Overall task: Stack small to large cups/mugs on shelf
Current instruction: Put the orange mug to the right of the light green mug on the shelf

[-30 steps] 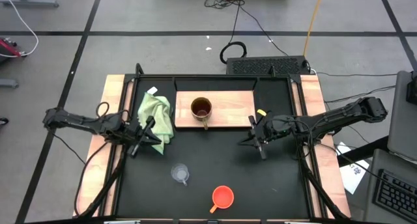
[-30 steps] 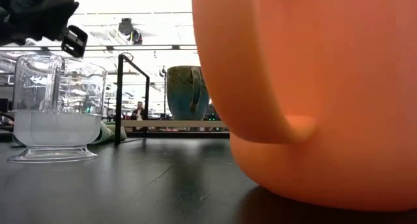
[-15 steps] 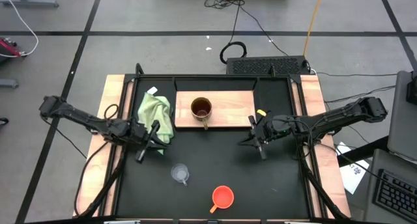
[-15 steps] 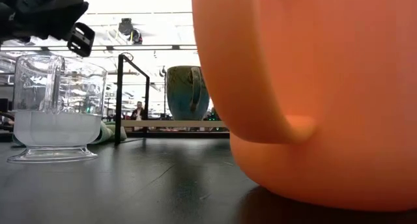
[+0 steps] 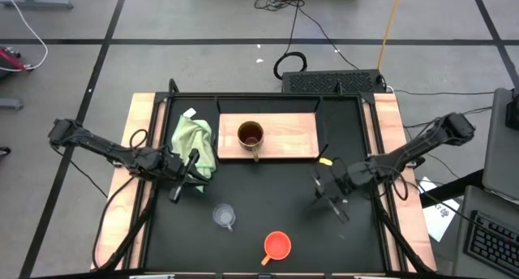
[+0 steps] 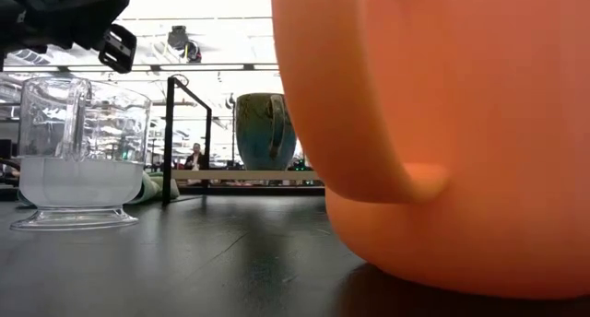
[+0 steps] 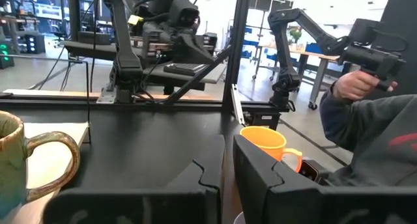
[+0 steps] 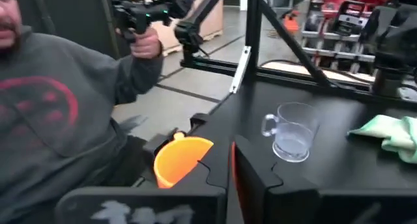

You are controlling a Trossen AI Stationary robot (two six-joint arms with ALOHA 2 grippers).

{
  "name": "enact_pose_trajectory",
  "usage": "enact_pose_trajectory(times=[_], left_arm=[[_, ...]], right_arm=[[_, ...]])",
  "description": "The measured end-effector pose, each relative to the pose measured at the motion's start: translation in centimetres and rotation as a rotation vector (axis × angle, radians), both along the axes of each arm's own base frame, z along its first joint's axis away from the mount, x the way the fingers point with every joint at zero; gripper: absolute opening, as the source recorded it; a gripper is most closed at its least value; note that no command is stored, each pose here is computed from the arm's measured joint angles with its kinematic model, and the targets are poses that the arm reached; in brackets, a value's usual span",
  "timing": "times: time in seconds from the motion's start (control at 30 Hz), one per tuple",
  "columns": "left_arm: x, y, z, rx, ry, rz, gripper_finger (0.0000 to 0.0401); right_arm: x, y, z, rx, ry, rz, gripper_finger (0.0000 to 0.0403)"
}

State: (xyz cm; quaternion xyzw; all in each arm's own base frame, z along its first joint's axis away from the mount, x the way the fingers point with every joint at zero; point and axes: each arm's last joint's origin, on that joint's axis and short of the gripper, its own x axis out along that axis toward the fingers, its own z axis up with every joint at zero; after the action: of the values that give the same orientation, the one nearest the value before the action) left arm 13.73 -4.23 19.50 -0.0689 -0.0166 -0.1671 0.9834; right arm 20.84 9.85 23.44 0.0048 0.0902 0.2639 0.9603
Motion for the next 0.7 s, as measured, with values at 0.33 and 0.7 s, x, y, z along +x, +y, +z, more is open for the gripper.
enact_pose_trajectory(times=[0.33,0.7], left_arm=[[0.0,0.0,0.0,0.0,0.004,0.001,0.0033],[0.0,0.0,-0.1,-0.001,0.006,0.001,0.0033]], right_arm=[[4.7,2.9,0.5,-0.126,0.293,-0.041,0.011],[7.9,4.0,1.6,-0.176,0.554,-0.088,0.0188]])
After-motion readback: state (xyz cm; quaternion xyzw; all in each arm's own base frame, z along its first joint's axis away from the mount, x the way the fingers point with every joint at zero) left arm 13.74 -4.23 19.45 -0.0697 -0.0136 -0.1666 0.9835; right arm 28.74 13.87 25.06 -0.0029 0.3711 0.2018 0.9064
